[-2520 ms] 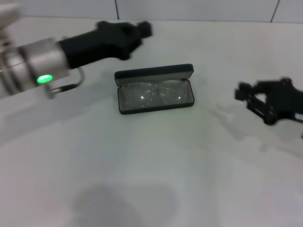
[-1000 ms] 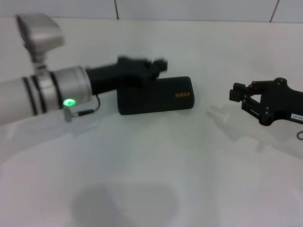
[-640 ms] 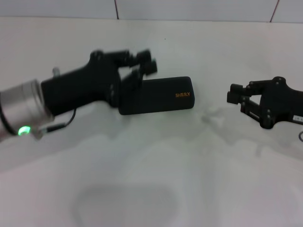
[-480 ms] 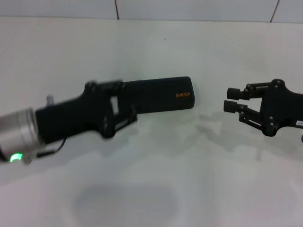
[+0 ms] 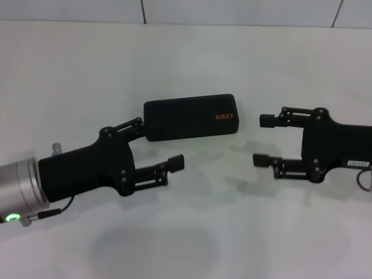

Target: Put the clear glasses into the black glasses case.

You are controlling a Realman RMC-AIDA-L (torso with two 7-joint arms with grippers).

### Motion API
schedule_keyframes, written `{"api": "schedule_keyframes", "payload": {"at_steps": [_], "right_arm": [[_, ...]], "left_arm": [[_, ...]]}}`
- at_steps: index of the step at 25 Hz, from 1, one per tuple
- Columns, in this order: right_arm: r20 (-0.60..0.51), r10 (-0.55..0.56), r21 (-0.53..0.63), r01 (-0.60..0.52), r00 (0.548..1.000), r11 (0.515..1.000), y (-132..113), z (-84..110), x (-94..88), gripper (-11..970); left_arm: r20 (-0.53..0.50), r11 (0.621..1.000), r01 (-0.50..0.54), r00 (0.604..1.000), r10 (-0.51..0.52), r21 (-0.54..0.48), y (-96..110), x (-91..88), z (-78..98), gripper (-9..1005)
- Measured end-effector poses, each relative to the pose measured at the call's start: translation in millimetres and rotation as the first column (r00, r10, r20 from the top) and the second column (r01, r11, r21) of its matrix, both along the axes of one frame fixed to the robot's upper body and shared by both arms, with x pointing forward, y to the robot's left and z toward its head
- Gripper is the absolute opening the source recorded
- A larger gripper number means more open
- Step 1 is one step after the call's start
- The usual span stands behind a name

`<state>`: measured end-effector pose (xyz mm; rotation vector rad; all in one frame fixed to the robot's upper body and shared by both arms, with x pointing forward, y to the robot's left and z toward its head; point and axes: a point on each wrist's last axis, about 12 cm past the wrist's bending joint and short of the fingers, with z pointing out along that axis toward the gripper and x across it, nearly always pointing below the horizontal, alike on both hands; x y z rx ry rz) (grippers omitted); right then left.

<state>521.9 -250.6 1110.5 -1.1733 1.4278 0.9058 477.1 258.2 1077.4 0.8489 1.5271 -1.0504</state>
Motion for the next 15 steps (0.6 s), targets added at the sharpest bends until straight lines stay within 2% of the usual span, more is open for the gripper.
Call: {"api": "schedule_keyframes", "payload": {"at_steps": [7,10,15], "right_arm": [[0.007,0.008,-0.009,-0.008,1.000,1.000,0,-3.2,-3.2,824],[0.019,0.006,-0.013,-0.006,1.000,1.000,-2,-5.8,-4.6,834],[0.004,0.006,-0.014,-0.006,1.000,1.000,-2,-10.7,-6.2,850]], "left_arm": [[-0.019,0.998,0.055,0.998,-0.055,0.023,0,-6.4,-2.8,834],[-0.020,0.998,0.061,0.998,-0.061,0.020,0,-7.9,-2.9,883],[-0.025,0.996,0.075,0.997,-0.074,0.038,0,-10.4,-5.3,883]]}}
